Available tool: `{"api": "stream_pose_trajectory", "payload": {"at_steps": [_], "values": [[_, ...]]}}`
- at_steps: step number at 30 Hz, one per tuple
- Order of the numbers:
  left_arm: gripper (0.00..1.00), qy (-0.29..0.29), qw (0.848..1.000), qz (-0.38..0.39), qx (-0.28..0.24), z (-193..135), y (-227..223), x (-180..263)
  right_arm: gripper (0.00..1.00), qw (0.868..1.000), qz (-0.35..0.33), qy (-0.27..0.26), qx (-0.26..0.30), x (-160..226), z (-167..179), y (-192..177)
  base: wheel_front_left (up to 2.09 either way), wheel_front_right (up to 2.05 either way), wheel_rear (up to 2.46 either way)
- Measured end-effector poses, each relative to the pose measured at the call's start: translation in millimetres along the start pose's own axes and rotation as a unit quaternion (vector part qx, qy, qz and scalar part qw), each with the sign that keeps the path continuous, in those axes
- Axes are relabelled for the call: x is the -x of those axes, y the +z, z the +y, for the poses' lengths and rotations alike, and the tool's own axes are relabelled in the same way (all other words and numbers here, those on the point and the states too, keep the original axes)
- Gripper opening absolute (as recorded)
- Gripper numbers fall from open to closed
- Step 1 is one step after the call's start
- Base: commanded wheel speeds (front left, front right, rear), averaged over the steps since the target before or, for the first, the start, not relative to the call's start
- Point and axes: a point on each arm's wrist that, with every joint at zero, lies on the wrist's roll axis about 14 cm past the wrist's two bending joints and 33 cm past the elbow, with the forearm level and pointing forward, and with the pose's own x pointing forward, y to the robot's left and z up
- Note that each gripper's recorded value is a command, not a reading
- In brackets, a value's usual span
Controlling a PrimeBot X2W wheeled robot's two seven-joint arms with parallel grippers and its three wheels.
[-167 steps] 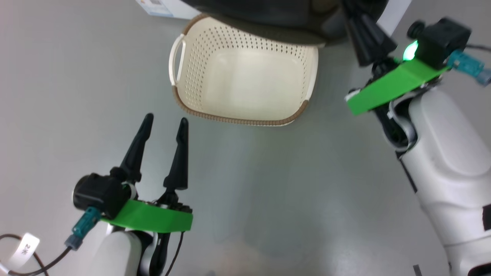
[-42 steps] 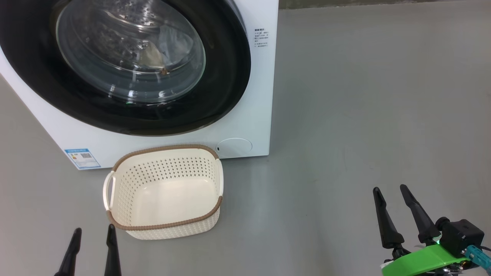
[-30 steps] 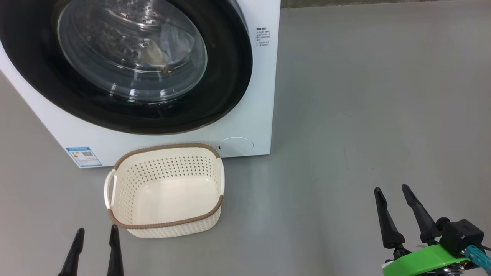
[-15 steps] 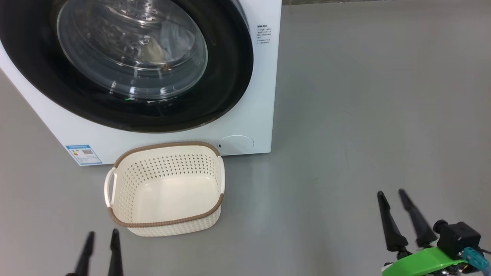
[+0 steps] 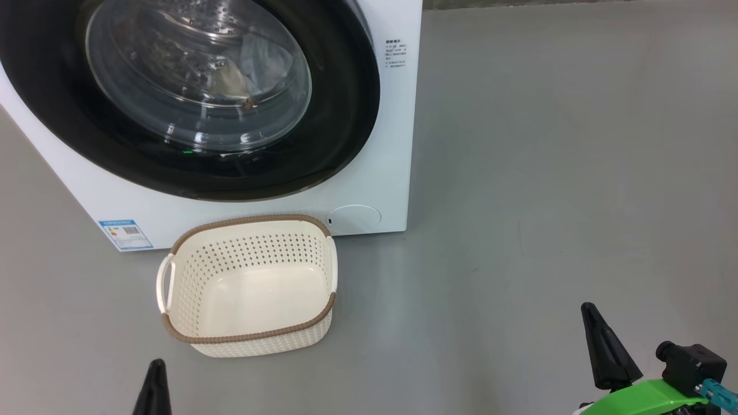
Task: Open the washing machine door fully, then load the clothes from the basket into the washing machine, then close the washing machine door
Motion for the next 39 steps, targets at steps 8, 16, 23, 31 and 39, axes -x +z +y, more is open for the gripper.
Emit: {"api": "stream_pose_trajectory", "payload": {"at_steps": [8,16,23,31,39], "values": [[0.0,0.007,0.999,0.014,0.047,2.6,-6.2,0.3,0.0,0.999,0.004,-0.014,-0.042,0.9,-5.1,-1.1,0.0,0.0,0.0],[0.0,0.008,0.996,0.02,0.091,2.1,-7.5,-3.7,0.0,0.996,0.01,-0.025,-0.086,1.7,-8.6,-3.1,0.0,0.0,0.0],[0.0,0.015,0.991,0.031,0.131,3.3,-11.2,-5.0,0.0,0.992,0.012,-0.034,-0.123,2.4,-11.6,-4.4,0.0,0.0,0.0],[0.0,0.013,0.984,0.035,0.173,2.3,-10.9,-9.5,0.0,0.985,0.016,-0.044,-0.167,3.3,-14.4,-6.3,0.0,0.0,0.0],[0.0,0.015,0.973,0.041,0.225,1.2,-12.0,-13.2,0.0,0.975,0.015,-0.053,-0.216,1.9,-17.4,-5.1,0.0,0.0,0.0]]}}
